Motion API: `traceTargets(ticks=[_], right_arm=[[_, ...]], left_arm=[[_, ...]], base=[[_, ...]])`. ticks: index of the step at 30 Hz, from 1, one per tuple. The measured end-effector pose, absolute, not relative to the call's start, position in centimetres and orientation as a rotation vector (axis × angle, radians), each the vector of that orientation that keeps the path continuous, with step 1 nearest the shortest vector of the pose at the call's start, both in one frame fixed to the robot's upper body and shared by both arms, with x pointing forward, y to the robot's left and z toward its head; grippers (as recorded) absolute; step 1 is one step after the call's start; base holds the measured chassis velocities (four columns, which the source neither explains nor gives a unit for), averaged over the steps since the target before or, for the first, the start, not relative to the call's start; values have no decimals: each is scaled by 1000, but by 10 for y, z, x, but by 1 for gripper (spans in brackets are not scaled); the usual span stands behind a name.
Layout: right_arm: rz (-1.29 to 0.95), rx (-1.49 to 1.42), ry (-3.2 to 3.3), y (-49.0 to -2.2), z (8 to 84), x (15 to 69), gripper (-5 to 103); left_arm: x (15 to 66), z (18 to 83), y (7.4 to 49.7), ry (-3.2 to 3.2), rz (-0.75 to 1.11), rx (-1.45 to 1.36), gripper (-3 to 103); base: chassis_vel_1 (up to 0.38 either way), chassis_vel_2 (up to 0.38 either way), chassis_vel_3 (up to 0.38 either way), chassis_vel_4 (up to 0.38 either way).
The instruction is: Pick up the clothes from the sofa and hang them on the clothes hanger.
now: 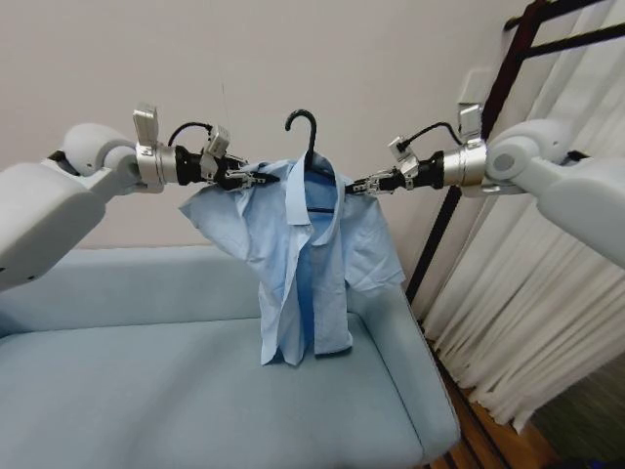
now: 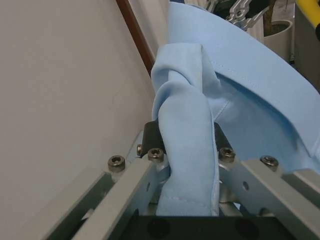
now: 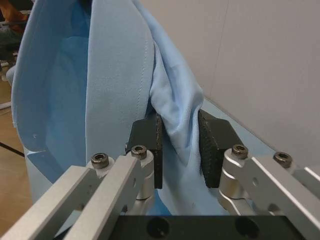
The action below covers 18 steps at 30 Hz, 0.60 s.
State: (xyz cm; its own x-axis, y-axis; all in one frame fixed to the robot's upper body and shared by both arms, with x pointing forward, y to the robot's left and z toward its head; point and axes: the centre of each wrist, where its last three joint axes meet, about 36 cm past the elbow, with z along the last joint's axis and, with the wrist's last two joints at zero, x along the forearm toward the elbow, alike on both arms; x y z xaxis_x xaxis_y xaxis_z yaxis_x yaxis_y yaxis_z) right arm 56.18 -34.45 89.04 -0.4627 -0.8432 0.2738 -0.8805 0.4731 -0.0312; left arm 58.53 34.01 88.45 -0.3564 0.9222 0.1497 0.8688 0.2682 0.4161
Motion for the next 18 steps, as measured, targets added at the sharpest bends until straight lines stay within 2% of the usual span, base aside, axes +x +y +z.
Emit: traceTargets(ticks=[4,8,9,11,14,18], right_arm=[[241,1498,-2505,-345,891,560,16],[227,1506,-2510,-348,889,556,13],[227,1506,-2510,-348,889,556,13],[226,1497,-2522,-350,887,554,8],[220,1498,-2529,-350,887,552,8],[208,1491,-2543,-352,884,549,8]], left_arm=[[586,884,338,2422,648,1668,8],[587,881,336,2458,607,1611,28],[587,881,336,2458,607,1611,28],[587,880,337,2472,601,1588,39],[588,879,338,2481,598,1574,44],[587,880,342,2494,596,1557,66]], base=[[0,0,0,0],[0,0,0,0],[0,0,0,0],[0,0,0,0],[0,0,0,0],[0,0,0,0]])
